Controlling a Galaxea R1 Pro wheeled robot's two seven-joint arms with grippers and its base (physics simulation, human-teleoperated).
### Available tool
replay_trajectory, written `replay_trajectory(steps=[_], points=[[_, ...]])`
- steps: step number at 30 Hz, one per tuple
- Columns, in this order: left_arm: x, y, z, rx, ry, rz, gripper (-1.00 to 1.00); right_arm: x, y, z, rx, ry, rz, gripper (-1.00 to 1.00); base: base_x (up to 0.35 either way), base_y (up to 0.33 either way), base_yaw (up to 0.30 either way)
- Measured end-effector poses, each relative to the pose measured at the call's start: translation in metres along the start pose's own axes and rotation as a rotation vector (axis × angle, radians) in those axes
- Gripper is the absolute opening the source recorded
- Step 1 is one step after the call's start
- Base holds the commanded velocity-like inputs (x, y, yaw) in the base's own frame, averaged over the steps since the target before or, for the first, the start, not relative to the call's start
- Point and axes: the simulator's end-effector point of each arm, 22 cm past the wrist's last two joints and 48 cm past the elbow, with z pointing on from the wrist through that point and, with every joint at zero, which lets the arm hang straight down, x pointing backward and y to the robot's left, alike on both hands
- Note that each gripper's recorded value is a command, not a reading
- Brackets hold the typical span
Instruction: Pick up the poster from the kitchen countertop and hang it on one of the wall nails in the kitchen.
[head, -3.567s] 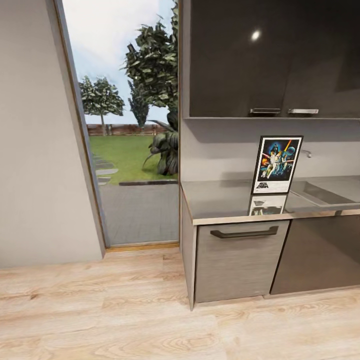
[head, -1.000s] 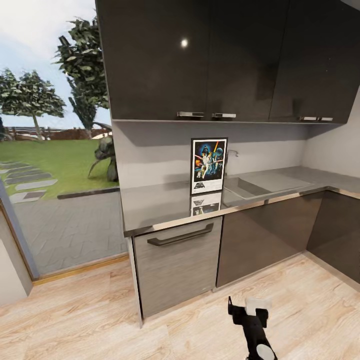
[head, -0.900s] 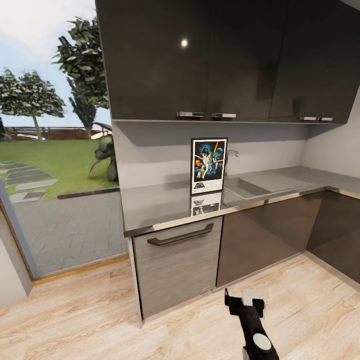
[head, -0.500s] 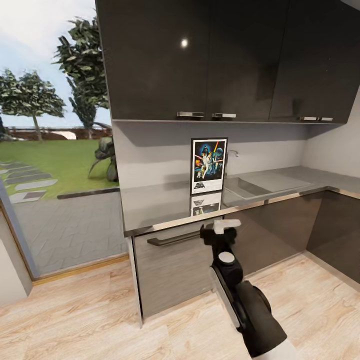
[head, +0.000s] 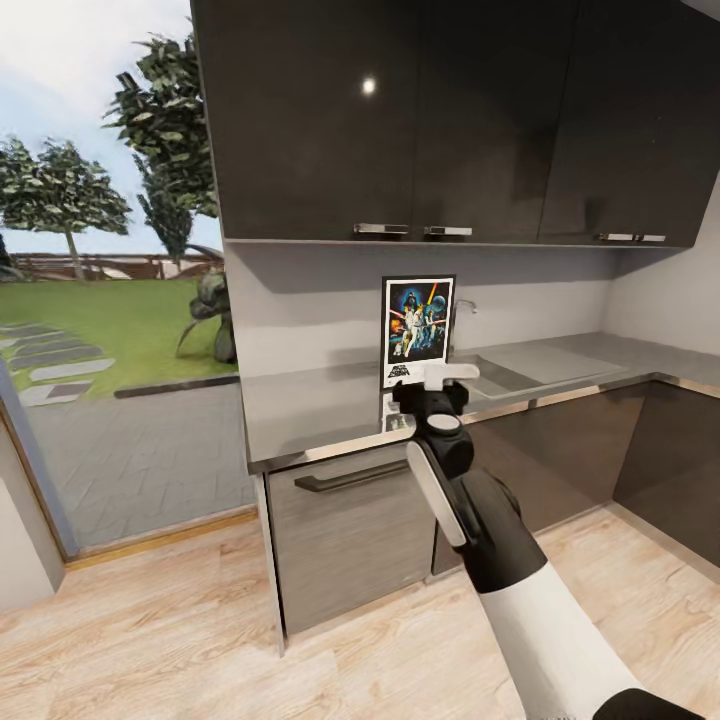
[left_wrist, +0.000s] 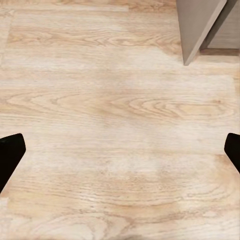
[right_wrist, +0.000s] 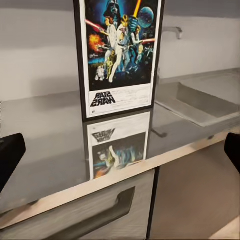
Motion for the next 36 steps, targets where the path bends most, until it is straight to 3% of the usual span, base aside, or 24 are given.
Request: replay_trajectory(steps=[8, 30, 32, 33, 36], points=[[-0.003, 0.0, 0.0, 0.001, -0.006, -0.001, 1.0, 0.01, 0.003, 0.002, -0.007, 0.037, 0.024, 1.0, 0.0, 0.0, 0.09], [-0.011, -0.001, 0.0, 0.006, -0.024, -0.004, 1.0, 0.021, 0.001, 0.005, 0.008, 0.058, 0.012, 1.0, 0.011, 0.0, 0.251], [-0.011, -0.001, 0.0, 0.006, -0.025, -0.005, 1.0, 0.027, -0.009, 0.009, 0.061, 0.052, 0.022, 1.0, 0.236, 0.0, 0.255], [-0.011, -0.001, 0.0, 0.005, -0.025, -0.005, 1.0, 0.033, -0.028, 0.011, 0.155, 0.049, 0.029, 1.0, 0.281, 0.0, 0.215], [-0.013, 0.005, 0.0, -0.001, -0.028, -0.002, 1.0, 0.036, -0.06, 0.006, 0.313, 0.031, 0.048, 1.0, 0.307, 0.0, 0.112]])
